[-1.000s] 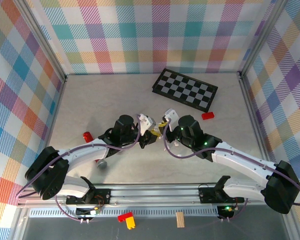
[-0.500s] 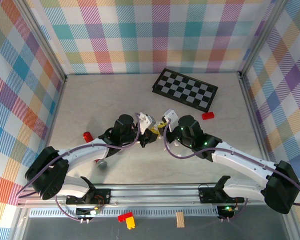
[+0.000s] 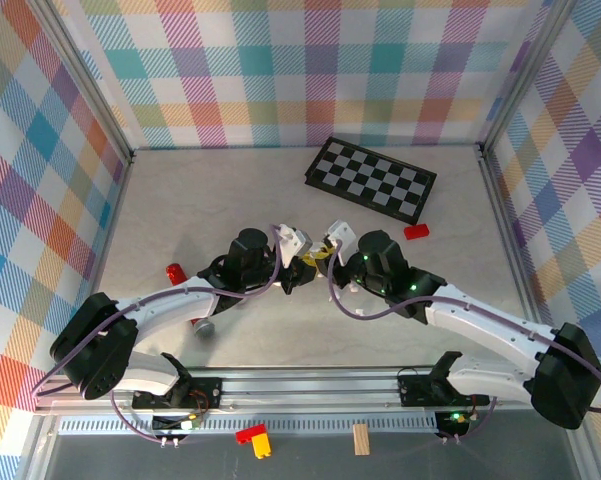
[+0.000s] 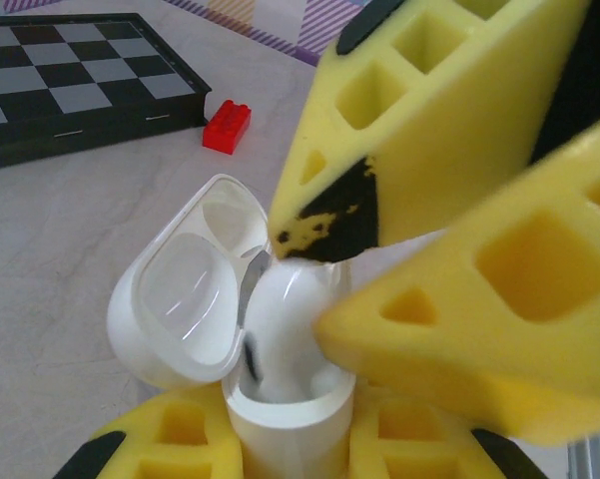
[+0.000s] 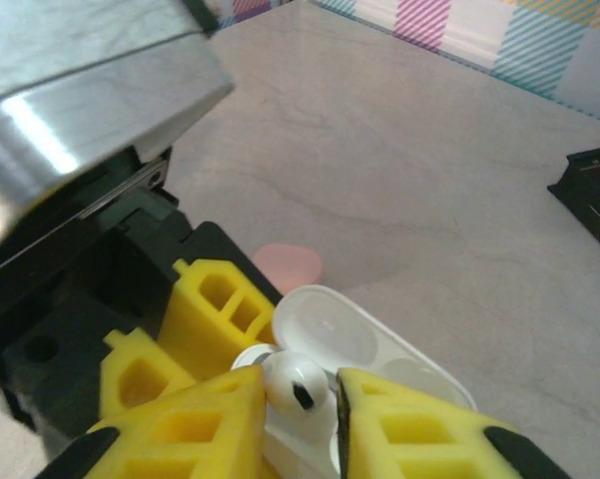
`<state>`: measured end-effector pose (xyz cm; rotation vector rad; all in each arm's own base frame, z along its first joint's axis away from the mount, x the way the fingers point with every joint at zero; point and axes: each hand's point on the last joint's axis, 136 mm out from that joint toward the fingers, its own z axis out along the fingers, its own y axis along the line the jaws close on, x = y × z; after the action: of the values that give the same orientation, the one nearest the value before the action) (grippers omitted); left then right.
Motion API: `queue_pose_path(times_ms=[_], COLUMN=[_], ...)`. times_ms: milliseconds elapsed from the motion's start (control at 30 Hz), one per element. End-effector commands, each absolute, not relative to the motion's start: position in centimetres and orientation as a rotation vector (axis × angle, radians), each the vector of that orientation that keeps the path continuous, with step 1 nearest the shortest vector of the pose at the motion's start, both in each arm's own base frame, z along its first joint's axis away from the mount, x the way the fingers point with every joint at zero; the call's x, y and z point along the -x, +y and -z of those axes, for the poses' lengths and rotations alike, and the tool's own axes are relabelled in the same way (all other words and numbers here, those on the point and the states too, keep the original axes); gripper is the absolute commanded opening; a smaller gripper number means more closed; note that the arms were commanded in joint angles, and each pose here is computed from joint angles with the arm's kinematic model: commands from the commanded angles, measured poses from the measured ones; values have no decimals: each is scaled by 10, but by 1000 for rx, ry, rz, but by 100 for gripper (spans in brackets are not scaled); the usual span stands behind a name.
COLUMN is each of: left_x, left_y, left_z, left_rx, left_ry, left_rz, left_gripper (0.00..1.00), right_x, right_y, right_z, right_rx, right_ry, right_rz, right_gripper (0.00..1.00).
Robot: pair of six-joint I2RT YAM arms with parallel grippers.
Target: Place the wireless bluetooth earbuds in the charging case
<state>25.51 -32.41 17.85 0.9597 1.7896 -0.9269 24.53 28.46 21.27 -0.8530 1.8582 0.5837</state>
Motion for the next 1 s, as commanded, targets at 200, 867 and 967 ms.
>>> queue_pose_path(times_ms=[200,867,967], left_x=[-261,-244,-237], left_y=[-328,-290,-280], left_z=[-207,-197,-198], left_rx=[-946,-925,-890], left_ry=[1669,1549,1539], left_rz=[904,749,750], left_gripper=[10,10,10], right_x=[-234,-252,-253], right_y=[268,185,189], right_z=[-244,-163,-136], right_rx=[787,132,110], right_ry=[1805,2295,2446], right_rz=[-667,-776,-751], right_gripper=[35,62,59])
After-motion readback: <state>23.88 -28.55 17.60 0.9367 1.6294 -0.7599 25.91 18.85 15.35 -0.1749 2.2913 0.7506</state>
